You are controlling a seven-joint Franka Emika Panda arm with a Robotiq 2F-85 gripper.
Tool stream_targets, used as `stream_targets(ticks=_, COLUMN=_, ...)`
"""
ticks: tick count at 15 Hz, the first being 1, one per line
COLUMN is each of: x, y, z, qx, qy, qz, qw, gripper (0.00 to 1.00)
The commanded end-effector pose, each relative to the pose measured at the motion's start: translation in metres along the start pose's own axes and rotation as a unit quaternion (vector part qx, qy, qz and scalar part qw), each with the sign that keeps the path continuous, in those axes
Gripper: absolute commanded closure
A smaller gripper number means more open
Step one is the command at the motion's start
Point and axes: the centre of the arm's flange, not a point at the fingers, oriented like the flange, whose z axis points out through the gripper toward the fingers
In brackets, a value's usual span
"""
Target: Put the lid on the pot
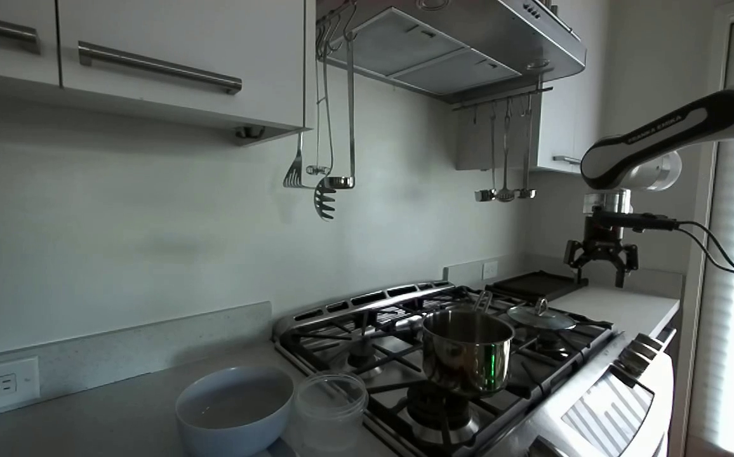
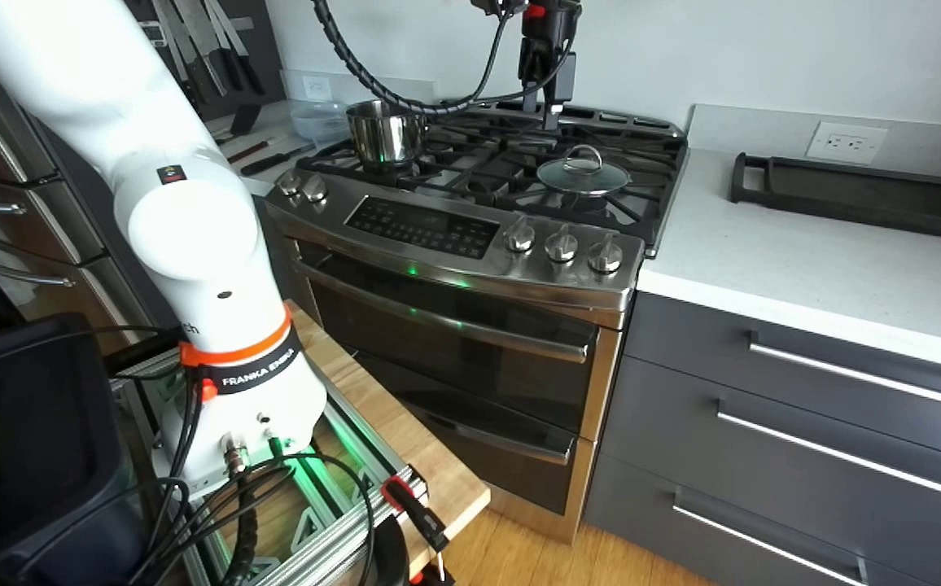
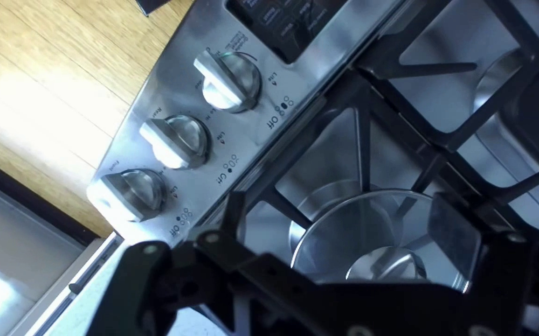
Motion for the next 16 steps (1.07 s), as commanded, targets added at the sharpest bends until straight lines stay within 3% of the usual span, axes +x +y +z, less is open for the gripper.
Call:
stream_targets(ticks=1, x=0.001, y=-0.001, z=0.002, qx=-0.001, qy=-0.002, qz=-0.001, qw=1.0, gripper=0.0)
stream_targets(ticks=9, x=0.0, y=0.003, z=-0.003, qx=0.002, qy=0.003, qz=0.002, qw=1.0, gripper=0.0)
stream_targets(ticks=16, x=0.02, y=-0.024, z=0.012, qx=-0.048, qy=0.044, qz=0.024, qw=0.9976, gripper=0.0)
